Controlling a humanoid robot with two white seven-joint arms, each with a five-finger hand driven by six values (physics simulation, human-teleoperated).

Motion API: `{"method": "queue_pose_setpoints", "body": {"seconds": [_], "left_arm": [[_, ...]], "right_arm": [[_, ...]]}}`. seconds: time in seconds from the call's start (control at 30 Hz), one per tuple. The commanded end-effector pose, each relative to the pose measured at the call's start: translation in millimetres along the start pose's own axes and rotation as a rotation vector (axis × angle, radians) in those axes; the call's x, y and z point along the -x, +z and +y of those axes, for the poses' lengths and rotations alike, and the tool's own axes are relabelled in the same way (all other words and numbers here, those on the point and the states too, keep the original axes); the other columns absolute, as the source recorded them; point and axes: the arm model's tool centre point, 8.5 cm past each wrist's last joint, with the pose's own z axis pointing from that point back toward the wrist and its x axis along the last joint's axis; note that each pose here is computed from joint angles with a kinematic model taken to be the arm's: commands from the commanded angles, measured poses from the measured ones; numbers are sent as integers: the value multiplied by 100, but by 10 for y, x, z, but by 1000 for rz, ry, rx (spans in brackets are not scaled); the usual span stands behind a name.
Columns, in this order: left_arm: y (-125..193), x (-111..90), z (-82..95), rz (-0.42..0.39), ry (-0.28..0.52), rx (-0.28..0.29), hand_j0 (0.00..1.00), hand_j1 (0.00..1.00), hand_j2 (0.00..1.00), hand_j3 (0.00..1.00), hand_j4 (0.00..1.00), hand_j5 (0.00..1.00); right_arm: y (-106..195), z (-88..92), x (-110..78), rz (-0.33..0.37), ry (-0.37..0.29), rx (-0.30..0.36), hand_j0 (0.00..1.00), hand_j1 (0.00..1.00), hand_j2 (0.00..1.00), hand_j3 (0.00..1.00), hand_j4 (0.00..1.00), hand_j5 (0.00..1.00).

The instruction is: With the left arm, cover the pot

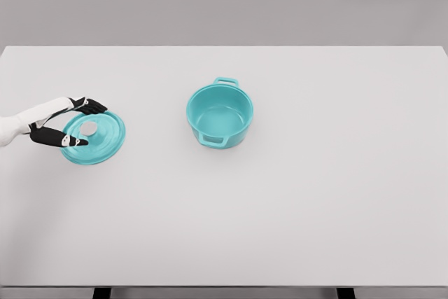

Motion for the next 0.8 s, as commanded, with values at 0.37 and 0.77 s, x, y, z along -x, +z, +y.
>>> {"method": "queue_pose_setpoints", "body": {"seconds": [0.37, 0.77], "left_arm": [[-30, 70, -29, 15, 24, -12, 78, 78, 78, 78, 78, 78], [-42, 179, -78, 41, 40, -13, 73, 73, 73, 73, 73, 73]], "right_arm": [[0, 0, -1, -1, 1, 0, 100, 100, 100, 100, 100, 100], [0, 0, 0, 0, 0, 0, 100, 100, 100, 100, 100, 100]]}}
